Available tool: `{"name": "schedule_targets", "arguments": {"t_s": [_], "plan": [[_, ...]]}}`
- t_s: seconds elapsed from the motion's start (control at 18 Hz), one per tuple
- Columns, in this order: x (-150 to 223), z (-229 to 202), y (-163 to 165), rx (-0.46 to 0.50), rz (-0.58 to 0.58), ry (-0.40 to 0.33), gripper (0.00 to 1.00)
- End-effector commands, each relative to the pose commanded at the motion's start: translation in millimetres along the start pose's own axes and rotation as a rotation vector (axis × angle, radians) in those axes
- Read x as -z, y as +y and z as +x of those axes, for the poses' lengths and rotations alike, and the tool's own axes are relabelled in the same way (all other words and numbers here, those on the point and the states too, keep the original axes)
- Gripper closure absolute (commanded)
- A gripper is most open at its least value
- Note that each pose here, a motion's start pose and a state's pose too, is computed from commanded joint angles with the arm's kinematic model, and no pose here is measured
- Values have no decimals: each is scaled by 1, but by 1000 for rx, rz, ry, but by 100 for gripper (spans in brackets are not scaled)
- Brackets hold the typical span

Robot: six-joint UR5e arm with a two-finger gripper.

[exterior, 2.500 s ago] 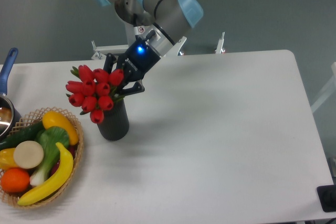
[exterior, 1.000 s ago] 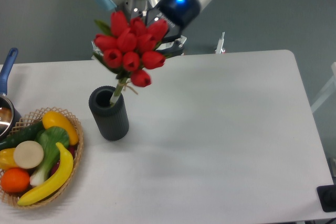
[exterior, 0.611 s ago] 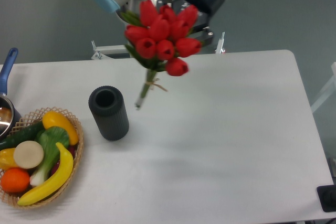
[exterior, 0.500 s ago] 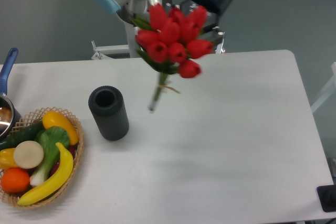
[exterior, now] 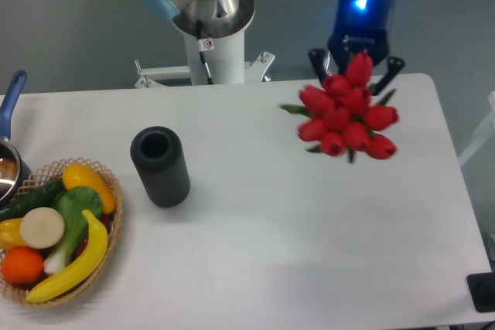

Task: Pick up the flowers from the vase
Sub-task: 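Carry the tulips away from the vase over the open table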

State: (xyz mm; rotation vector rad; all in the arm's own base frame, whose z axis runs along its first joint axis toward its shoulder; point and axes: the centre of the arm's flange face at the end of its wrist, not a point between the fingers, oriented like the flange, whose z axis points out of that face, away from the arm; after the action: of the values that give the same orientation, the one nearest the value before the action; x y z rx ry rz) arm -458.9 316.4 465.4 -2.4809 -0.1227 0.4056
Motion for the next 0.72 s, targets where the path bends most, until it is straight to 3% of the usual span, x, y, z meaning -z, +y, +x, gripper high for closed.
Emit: {"name": "schedule_targets", "arguments": {"t_s": [0.44,0.72], "plan": [[-69,5,-54,-74,-281,68,97],[-102,3,-23,-49,-429,108,97]]}}
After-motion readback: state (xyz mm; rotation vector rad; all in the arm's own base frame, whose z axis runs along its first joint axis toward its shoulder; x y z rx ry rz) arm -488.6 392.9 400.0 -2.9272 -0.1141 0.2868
